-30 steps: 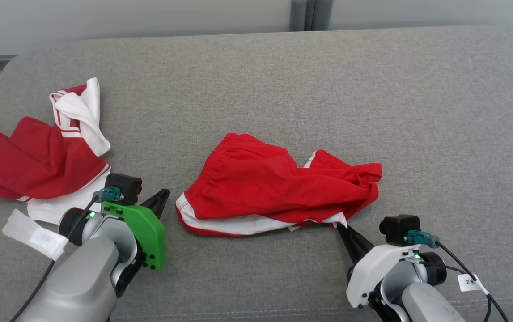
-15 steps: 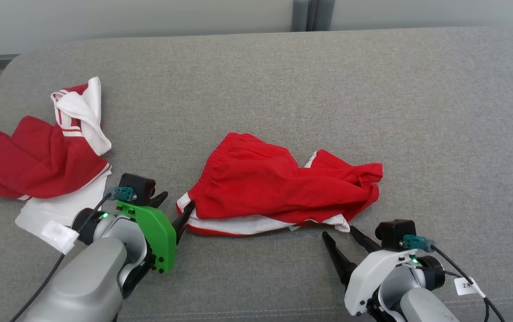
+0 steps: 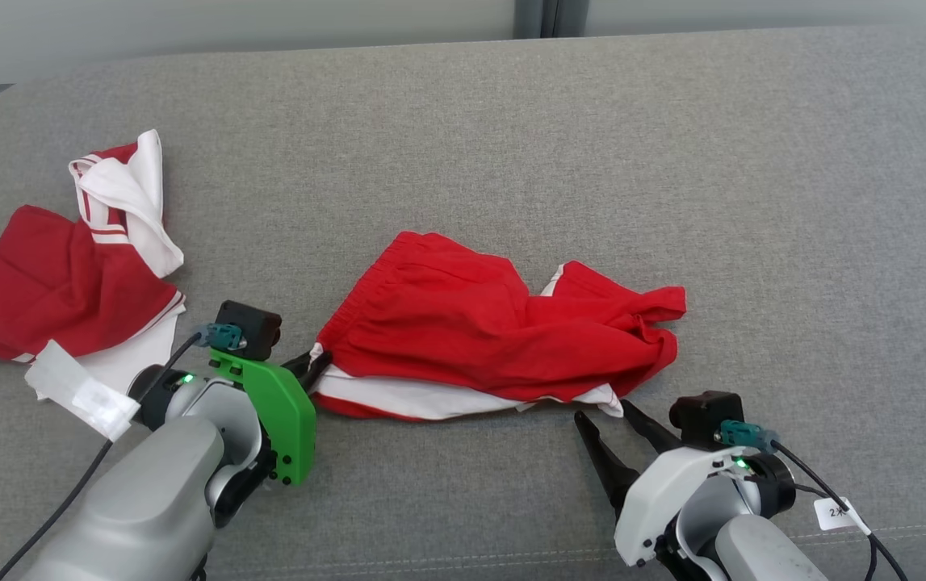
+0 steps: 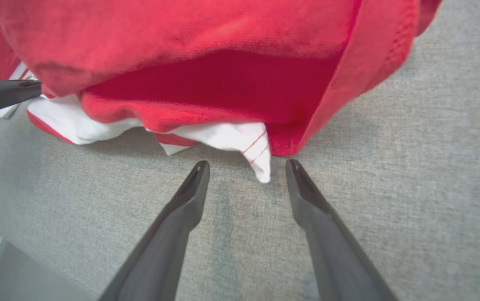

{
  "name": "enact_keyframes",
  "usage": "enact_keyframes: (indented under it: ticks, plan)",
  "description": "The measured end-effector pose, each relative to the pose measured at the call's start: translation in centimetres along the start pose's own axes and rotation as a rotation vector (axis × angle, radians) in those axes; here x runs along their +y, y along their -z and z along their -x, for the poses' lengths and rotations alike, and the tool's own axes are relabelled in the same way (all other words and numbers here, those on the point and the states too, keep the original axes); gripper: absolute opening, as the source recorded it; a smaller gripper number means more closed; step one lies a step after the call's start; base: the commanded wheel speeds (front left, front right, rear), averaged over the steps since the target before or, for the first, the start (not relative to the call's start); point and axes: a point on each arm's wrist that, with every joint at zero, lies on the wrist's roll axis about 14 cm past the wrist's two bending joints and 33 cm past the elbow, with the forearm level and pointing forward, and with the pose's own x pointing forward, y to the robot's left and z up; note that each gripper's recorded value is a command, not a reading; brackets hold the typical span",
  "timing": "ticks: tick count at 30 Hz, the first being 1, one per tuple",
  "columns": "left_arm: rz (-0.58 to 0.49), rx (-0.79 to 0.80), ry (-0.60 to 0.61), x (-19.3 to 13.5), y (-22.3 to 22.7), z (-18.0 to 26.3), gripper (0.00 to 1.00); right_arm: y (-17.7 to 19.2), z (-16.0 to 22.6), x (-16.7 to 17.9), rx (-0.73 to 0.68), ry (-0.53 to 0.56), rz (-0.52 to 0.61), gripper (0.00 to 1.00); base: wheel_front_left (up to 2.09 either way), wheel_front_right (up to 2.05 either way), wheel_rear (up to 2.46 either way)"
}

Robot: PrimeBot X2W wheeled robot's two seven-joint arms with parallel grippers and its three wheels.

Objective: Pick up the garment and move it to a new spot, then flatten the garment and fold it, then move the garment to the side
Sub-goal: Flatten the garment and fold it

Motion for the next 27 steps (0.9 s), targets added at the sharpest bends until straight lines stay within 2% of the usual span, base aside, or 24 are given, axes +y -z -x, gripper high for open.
enact_keyframes:
  ticks: [2, 4, 6, 8, 9, 15, 21, 24, 27]
  plan:
    - [0.003, 0.000, -0.003, 0.1, 0.0, 0.0, 0.00, 0.0, 0.0, 0.0, -0.001, 0.000, 0.001, 0.89, 0.00, 0.00, 0.00]
    - [0.003, -0.004, -0.011, 0.4, 0.0, 0.1, 0.00, 0.0, -0.1, 0.0, -0.002, -0.001, 0.002, 0.58, 0.00, 0.00, 0.00]
    - [0.009, -0.002, -0.015, 0.5, 0.1, 0.2, 0.00, -0.2, -0.1, 0.2, -0.008, -0.007, 0.006, 0.36, 0.00, 0.00, 0.00]
    - [0.010, -0.008, -0.017, 0.5, 0.1, 0.2, 0.00, -0.3, -0.2, 0.4, -0.012, -0.012, 0.009, 0.05, 0.00, 0.00, 0.00]
    - [0.017, -0.016, -0.018, 0.5, -0.1, 0.3, 0.00, -0.4, -0.3, 0.5, -0.014, -0.016, 0.019, 0.00, 0.00, 0.00, 0.00]
    - [0.051, -0.093, -0.023, 0.5, -1.6, 0.5, 0.00, -1.1, -0.1, 0.5, -0.036, -0.013, 0.040, 0.00, 0.00, 0.00, 0.00]
    - [0.200, -0.269, -0.008, -0.1, -5.8, 1.2, 0.00, -4.0, 0.4, 0.3, -0.122, -0.002, 0.082, 0.00, 0.00, 0.00, 0.00]
    - [0.273, -0.359, -0.005, 0.1, -8.1, 1.9, 0.00, -6.2, 0.6, 0.5, -0.158, 0.004, 0.156, 0.00, 0.00, 0.00, 0.00]
    - [0.339, -0.452, 0.000, 0.2, -10.6, 2.5, 0.00, -10.0, 0.9, 0.2, -0.216, 0.025, 0.251, 0.00, 0.00, 0.00, 0.00]
